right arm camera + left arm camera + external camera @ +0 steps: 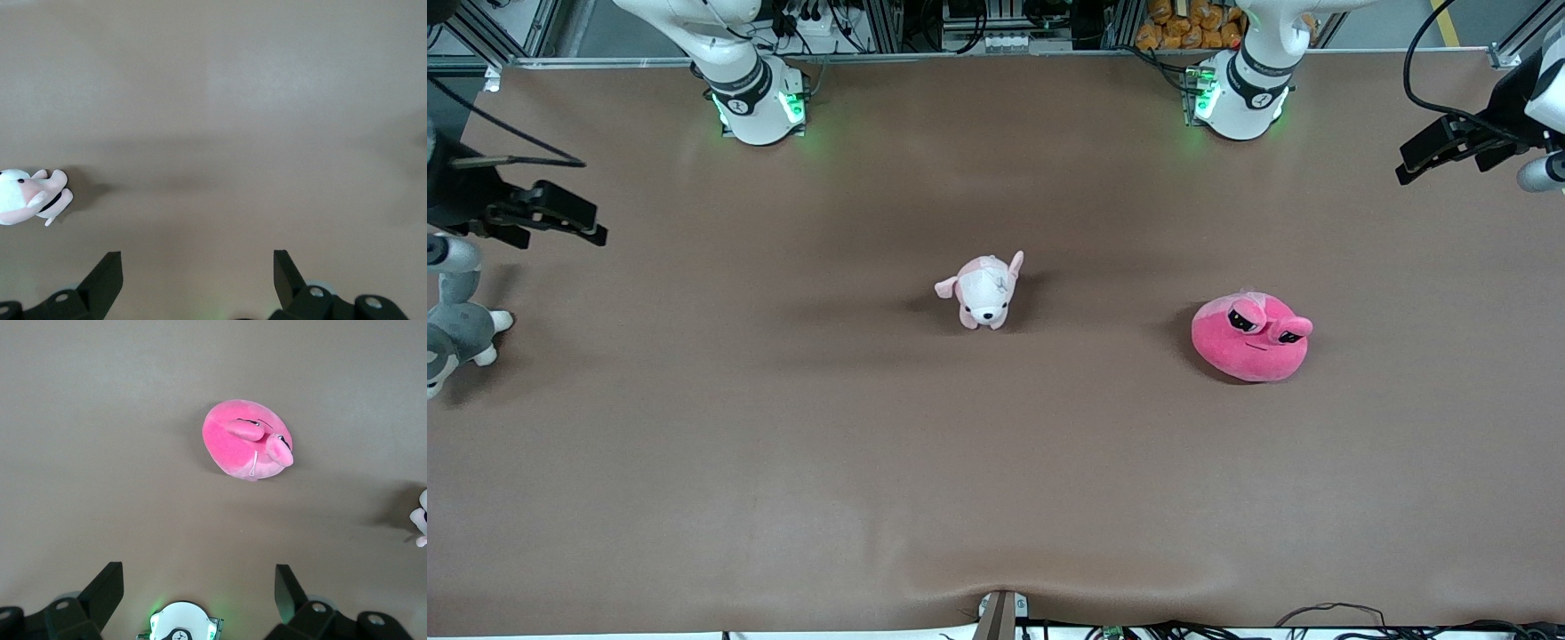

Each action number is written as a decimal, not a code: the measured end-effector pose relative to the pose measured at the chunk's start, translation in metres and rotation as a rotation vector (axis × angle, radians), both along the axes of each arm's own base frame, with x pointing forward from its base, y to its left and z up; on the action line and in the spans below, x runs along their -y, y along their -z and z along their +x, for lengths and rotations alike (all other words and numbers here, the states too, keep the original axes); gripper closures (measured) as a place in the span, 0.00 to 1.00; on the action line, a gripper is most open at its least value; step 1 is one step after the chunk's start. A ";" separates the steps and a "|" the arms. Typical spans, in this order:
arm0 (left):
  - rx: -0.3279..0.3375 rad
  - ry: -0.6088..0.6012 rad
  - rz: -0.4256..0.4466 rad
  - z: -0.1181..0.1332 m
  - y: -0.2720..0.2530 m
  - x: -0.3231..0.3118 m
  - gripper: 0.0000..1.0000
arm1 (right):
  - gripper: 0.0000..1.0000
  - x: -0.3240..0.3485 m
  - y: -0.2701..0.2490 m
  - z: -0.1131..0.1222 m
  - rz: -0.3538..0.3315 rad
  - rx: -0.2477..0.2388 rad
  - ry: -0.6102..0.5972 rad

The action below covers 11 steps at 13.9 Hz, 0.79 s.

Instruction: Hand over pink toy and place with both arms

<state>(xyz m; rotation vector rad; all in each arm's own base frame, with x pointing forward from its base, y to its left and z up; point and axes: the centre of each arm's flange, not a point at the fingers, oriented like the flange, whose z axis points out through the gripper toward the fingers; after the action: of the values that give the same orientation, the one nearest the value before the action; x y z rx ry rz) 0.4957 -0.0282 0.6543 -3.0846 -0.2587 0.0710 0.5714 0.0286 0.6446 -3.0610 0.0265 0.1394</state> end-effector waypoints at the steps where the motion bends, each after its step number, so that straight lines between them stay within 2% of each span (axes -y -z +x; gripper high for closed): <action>1: -0.001 0.000 0.000 0.001 0.001 0.000 0.00 | 0.00 -0.002 0.003 0.000 0.002 -0.004 -0.016; 4: 0.002 -0.006 0.003 0.003 0.001 -0.004 0.00 | 0.00 -0.014 0.007 -0.002 0.003 0.010 -0.072; 7: 0.004 -0.005 0.015 0.013 0.002 -0.006 0.00 | 0.00 -0.021 0.010 -0.013 -0.007 0.047 -0.084; 11: -0.013 0.009 0.016 0.018 0.010 0.000 0.00 | 0.00 -0.024 0.013 -0.026 -0.018 0.053 -0.090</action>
<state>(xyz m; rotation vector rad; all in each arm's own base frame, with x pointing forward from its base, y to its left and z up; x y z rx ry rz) 0.5135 -0.0285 0.6446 -3.0682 -0.2442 0.0887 0.5456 0.0524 0.6319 -3.0830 -0.1138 0.0637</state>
